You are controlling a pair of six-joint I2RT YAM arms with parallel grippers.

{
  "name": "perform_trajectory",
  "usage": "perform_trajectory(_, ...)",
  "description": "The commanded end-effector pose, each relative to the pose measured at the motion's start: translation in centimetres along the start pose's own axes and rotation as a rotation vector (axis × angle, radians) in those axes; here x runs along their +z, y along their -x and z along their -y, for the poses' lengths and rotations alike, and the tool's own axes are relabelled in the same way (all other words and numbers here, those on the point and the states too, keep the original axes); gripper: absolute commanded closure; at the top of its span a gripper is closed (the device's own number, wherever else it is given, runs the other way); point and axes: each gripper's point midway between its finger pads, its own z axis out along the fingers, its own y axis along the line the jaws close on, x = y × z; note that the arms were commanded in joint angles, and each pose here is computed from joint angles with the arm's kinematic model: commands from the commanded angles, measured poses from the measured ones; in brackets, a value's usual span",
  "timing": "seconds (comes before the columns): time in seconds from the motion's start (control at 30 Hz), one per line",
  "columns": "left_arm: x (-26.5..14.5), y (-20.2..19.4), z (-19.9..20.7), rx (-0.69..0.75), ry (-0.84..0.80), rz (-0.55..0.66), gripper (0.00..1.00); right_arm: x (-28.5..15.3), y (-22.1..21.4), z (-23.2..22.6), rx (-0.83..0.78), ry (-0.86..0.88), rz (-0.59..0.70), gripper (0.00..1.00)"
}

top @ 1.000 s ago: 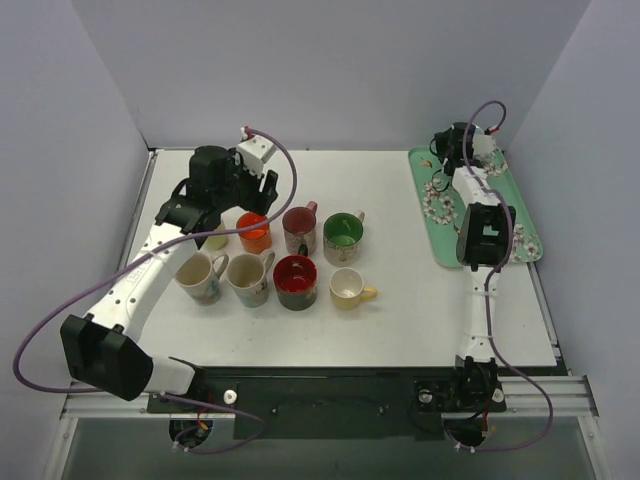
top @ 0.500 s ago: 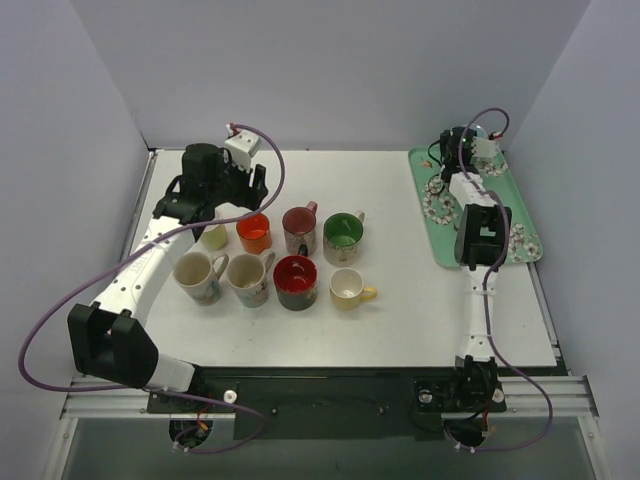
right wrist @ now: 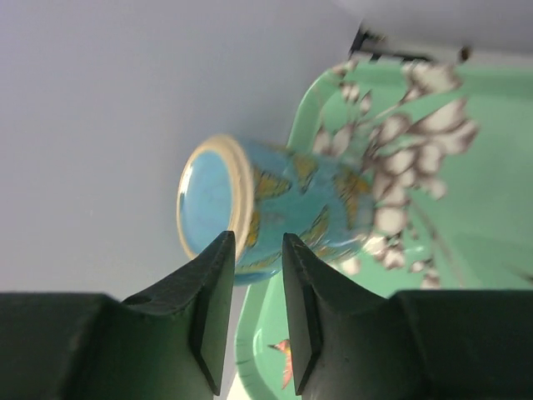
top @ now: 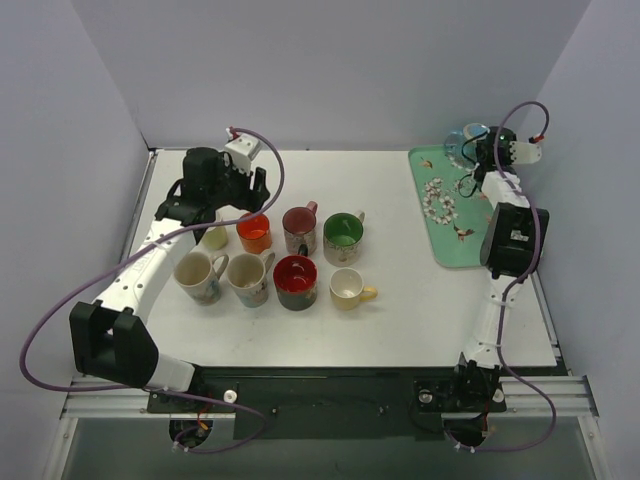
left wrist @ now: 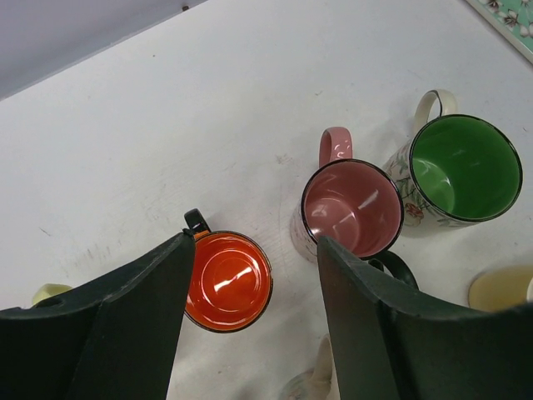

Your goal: Turn the mug right side up

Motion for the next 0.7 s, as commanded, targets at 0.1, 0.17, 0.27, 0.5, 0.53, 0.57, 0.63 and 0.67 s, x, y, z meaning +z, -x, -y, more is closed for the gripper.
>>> perform_trajectory(0.1, -0.5, 2.0, 0.2, 0.018, -0.018, 0.083, 0.30, -2.1, 4.3, -0.8, -0.193, -0.033, -0.036, 0.61)
perform_trajectory(0.17, -0.4, 1.9, 0.2, 0.017, -0.021, 0.082, 0.30, -3.1, 4.9, -4.4, -0.332, -0.017, -0.063, 0.39)
perform_trajectory(0.27, -0.4, 1.9, 0.5, 0.011, -0.032, 0.086, 0.30, -3.4, 4.5, -5.3, -0.411, -0.023, -0.049, 0.10)
perform_trajectory(0.5, -0.8, 1.7, 0.4, 0.013, -0.026, 0.084, 0.30, 0.5, 1.4, -4.3, -0.227, 0.042, -0.163, 0.08)
perform_trajectory(0.53, -0.7, 1.6, 0.4, 0.010, -0.028, 0.078, 0.30, 0.8, 1.1, -4.2, -0.189, 0.038, -0.168, 0.09)
perform_trajectory(0.57, -0.7, 1.6, 0.5, 0.012, -0.029, 0.078, 0.30, 1.3, 1.0, -3.3, -0.168, 0.016, -0.162, 0.13)
perform_trajectory(0.63, -0.8, 1.7, 0.6, 0.008, -0.032, 0.080, 0.30, 1.7, 1.6, -2.0, -0.111, -0.035, -0.134, 0.17)
perform_trajectory(0.67, -0.8, 1.8, 0.6, 0.005, -0.033, 0.080, 0.30, 1.7, 2.0, -1.9, -0.110, -0.041, -0.124, 0.18)
